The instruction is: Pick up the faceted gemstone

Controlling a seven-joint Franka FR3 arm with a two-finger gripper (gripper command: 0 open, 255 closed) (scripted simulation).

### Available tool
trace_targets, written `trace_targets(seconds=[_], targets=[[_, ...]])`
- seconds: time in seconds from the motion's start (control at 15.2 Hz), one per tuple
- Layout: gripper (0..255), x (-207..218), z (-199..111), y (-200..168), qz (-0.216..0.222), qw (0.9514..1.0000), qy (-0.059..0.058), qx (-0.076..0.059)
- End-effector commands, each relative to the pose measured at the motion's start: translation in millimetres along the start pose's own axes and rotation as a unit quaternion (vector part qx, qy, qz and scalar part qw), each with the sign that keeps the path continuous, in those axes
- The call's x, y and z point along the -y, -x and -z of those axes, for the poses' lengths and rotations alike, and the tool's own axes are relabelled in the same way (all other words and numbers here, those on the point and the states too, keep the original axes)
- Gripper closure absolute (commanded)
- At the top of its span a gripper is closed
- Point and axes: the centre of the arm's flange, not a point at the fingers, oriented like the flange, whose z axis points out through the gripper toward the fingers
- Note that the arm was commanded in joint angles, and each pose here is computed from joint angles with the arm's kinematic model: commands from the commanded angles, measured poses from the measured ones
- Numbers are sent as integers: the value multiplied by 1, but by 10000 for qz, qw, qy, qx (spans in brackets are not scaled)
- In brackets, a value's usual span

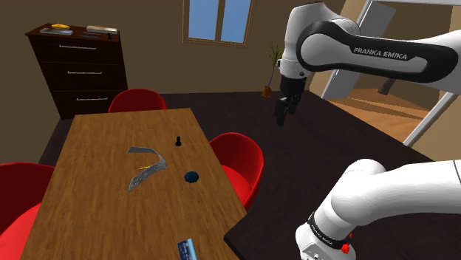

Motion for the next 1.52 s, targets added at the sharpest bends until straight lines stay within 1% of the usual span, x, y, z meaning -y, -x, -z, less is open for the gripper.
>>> trace_targets(seconds=[0.0,1.45], targets=[[0,0,0,0,0,10000,0,0],[0,107,-192,-172,216,9985,-366,-349]])
